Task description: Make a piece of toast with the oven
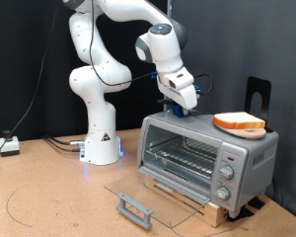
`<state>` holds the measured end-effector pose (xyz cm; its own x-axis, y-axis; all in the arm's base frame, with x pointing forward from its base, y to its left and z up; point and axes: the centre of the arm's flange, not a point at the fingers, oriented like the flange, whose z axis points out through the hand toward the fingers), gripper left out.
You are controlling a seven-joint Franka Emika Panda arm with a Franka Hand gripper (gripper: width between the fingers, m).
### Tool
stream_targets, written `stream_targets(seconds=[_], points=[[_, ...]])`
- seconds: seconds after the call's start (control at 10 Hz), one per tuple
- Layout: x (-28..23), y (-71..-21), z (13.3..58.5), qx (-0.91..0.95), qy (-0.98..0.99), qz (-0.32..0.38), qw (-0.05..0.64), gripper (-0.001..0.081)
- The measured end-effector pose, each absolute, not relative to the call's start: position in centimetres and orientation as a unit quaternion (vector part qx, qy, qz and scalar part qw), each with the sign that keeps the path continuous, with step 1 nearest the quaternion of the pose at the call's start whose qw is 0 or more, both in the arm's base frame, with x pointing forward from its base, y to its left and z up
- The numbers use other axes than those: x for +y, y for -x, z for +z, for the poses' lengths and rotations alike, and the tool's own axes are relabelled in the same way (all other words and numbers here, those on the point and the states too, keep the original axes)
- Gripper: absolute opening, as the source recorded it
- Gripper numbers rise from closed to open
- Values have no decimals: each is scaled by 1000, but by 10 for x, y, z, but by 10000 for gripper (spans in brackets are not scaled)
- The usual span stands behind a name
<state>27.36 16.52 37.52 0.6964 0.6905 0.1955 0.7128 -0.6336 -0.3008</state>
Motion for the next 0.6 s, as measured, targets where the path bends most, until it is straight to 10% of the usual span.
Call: stream_targets(seconds=[0.1,0.6], points=[[165,-274,376,-388,903,-32,180,392],[161,-276,385,-385,900,-52,199,394]])
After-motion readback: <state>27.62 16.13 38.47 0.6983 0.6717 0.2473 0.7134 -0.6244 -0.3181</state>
